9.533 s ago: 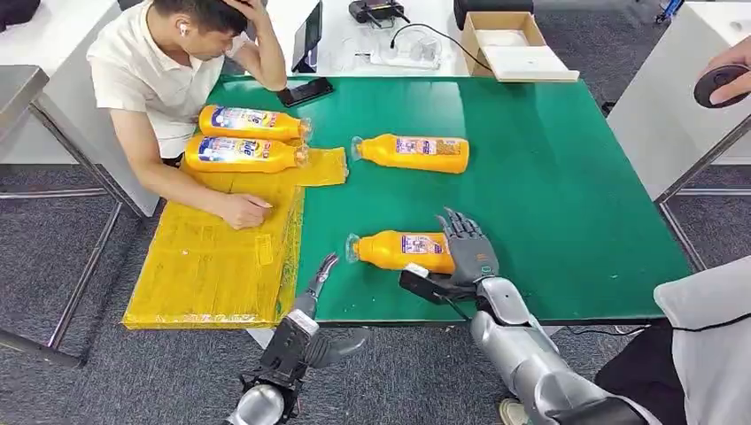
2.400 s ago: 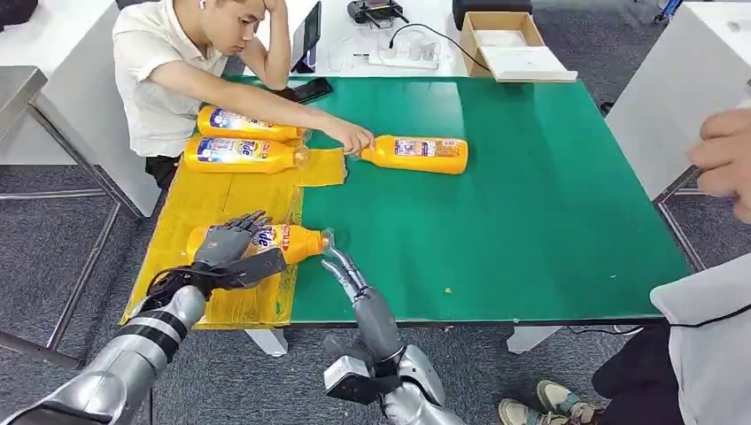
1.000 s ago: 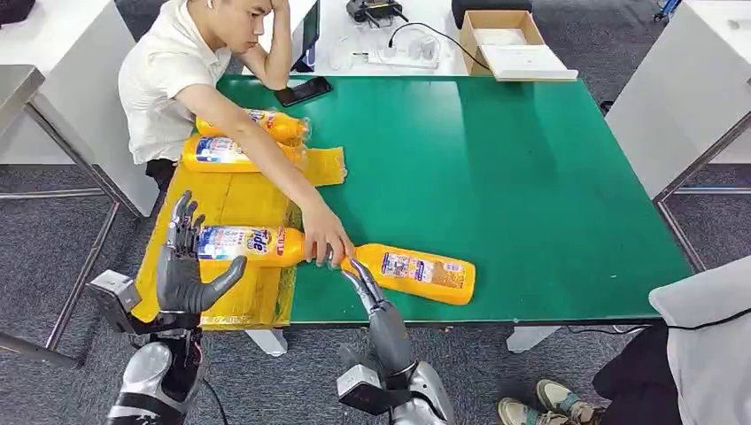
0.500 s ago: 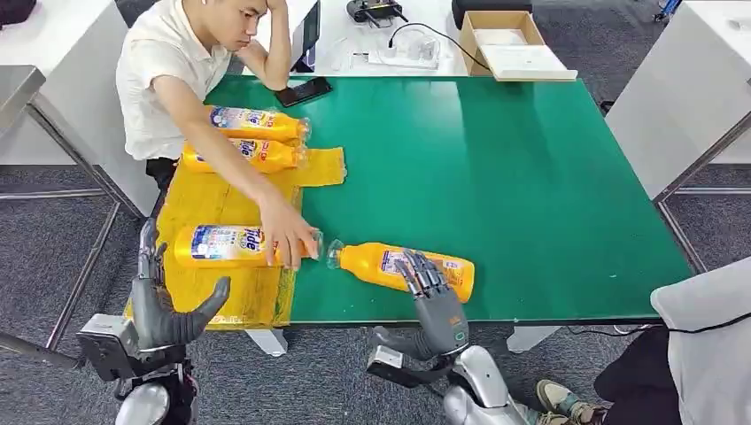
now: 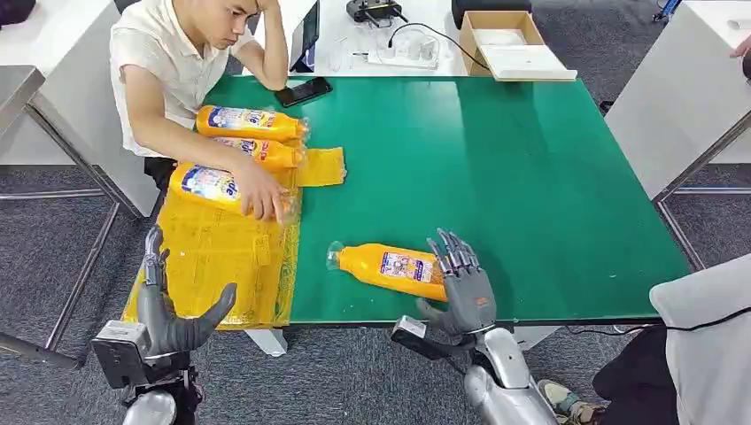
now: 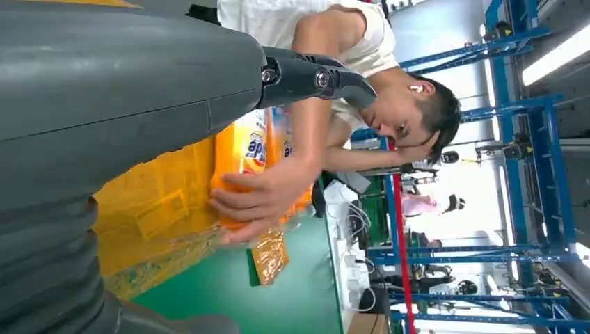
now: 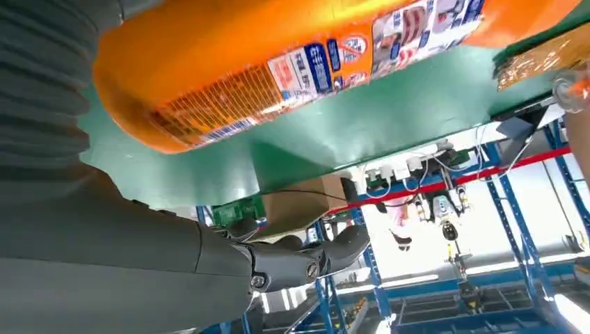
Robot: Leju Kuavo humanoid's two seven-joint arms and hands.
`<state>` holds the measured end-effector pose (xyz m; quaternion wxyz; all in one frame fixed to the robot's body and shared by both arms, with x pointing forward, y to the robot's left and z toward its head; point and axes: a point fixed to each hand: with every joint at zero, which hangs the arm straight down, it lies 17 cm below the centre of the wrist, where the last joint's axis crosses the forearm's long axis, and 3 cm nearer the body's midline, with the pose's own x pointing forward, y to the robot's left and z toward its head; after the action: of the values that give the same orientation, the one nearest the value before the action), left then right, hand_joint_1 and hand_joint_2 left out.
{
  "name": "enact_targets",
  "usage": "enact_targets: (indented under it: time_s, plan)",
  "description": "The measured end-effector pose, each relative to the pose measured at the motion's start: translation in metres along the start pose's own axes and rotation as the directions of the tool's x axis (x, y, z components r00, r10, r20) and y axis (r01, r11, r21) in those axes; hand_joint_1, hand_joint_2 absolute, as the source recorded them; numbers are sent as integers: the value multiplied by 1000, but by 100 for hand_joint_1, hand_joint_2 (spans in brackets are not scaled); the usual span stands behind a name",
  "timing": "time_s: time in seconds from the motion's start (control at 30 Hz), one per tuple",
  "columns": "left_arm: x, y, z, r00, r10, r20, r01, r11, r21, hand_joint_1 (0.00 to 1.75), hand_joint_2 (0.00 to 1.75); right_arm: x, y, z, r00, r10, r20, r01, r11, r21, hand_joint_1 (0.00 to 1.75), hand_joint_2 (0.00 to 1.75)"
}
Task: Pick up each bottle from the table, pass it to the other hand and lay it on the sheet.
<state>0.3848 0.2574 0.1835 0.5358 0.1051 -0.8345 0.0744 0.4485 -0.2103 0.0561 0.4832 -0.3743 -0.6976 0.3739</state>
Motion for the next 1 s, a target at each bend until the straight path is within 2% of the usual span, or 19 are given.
enact_targets:
  time_s: [0.3, 0.43, 0.6, 0.77, 1.0]
  plan:
    - [0, -1, 0, 1000, 2, -4, -2, 1000, -2, 0, 175, -5, 3, -1, 1000, -1, -14, 2, 1000, 15, 0, 175]
    - [-2, -7, -4, 1000, 9, -17, -9, 1000, -18, 0, 175, -13, 12, -10, 998, -32, -50, 36, 997, 70, 0, 175]
    - [-13, -30, -7, 997, 34, -73, -41, 994, -99, 0, 175, -23, 52, -11, 987, -105, -126, 135, 955, 263, 0, 175]
    - [-28, -40, -8, 989, 64, -130, -82, 987, -136, 0, 175, -23, 65, -20, 974, -145, -173, 197, 922, 333, 0, 175]
    - [-39, -48, -8, 983, 74, -170, -103, 980, -171, 0, 175, -31, 84, -18, 960, -122, -254, 227, 868, 442, 0, 175]
